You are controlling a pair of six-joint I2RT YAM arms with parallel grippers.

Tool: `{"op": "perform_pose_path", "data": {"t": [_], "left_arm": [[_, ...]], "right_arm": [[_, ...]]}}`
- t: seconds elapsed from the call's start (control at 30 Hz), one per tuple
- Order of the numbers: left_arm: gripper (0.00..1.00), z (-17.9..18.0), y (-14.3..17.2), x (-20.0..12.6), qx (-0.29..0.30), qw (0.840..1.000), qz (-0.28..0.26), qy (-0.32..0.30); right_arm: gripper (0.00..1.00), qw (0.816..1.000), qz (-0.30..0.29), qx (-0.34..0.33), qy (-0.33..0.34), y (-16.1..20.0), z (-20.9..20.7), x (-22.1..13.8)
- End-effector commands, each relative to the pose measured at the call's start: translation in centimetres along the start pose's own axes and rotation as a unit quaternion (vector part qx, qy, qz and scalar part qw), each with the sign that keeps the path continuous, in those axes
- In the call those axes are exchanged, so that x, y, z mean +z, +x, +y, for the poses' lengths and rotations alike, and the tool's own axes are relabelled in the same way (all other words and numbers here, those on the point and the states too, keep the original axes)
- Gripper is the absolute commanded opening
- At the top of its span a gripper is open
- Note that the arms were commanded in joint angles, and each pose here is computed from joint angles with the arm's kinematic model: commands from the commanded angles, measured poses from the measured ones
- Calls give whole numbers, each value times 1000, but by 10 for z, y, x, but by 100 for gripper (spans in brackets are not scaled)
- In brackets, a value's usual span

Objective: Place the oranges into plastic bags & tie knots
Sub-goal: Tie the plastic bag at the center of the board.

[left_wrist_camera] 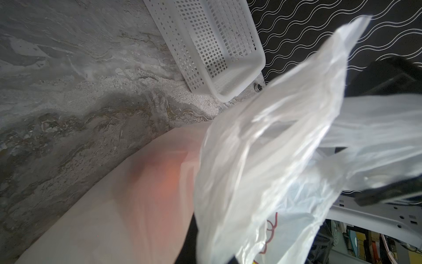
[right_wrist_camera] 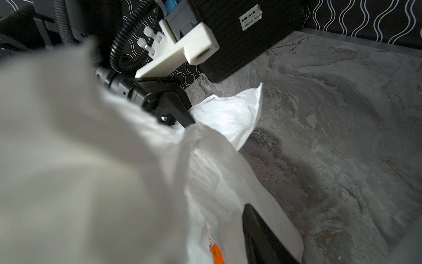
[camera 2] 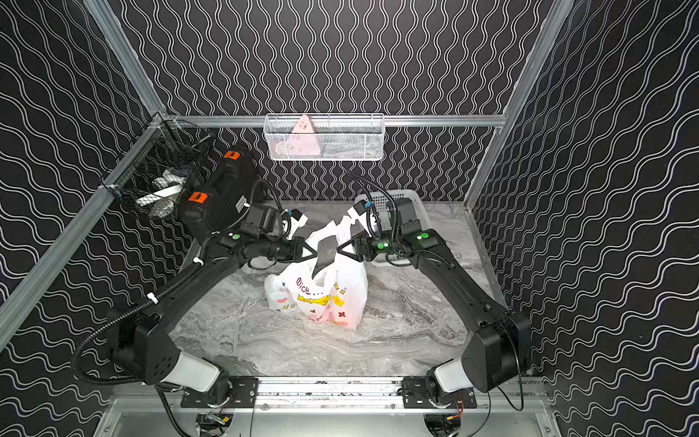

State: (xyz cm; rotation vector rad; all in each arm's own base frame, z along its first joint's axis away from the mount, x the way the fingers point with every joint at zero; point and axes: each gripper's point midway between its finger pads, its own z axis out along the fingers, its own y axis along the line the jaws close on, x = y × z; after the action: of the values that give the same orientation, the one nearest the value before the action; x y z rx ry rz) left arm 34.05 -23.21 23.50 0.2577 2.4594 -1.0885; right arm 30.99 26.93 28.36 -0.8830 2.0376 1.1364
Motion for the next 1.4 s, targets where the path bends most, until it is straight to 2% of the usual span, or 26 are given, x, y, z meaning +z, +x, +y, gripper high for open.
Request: {"op": "perform_pose_path", "data": {"t": [0.0,0.27,0.3,0.43,0.57,0.8,0.93,0.97,1.0,1.07,1.13,1.3,1.37], "left_arm": [[0,-4,-2,-1,10,1000,2,9],[0,-6,-1,0,28,999,15,17],[0,-7,-1,-1,32,999,16,20],[0,-13,4,-5,49,997,33,42],[0,-15,19,-10,69,994,67,58],[0,-28,31,-19,90,989,71,93],[14,-37,32,-23,93,987,58,118],[17,-39,32,-24,96,986,55,124],[21,-41,32,-25,97,986,53,128],[26,-41,31,-25,97,986,51,125],[27,-42,31,-26,100,985,52,127],[32,-45,30,-26,101,984,54,135],[33,-48,30,-27,103,983,53,143]], "right_arm": [[33,1000,-12,-13,-13,-6,3,3],[12,1000,12,-2,-18,2,7,18],[9,999,23,-9,-29,5,17,27],[0,999,51,-10,-18,13,17,43],[0,998,60,0,3,13,10,52],[0,997,81,7,9,15,12,61],[0,997,81,17,7,16,16,62],[2,997,77,21,7,16,17,61],[7,997,71,23,6,14,18,60],[23,997,64,29,8,13,20,57],[27,998,59,32,3,12,25,53],[50,998,51,38,-8,14,34,46],[56,998,49,42,-11,16,35,45]]}}
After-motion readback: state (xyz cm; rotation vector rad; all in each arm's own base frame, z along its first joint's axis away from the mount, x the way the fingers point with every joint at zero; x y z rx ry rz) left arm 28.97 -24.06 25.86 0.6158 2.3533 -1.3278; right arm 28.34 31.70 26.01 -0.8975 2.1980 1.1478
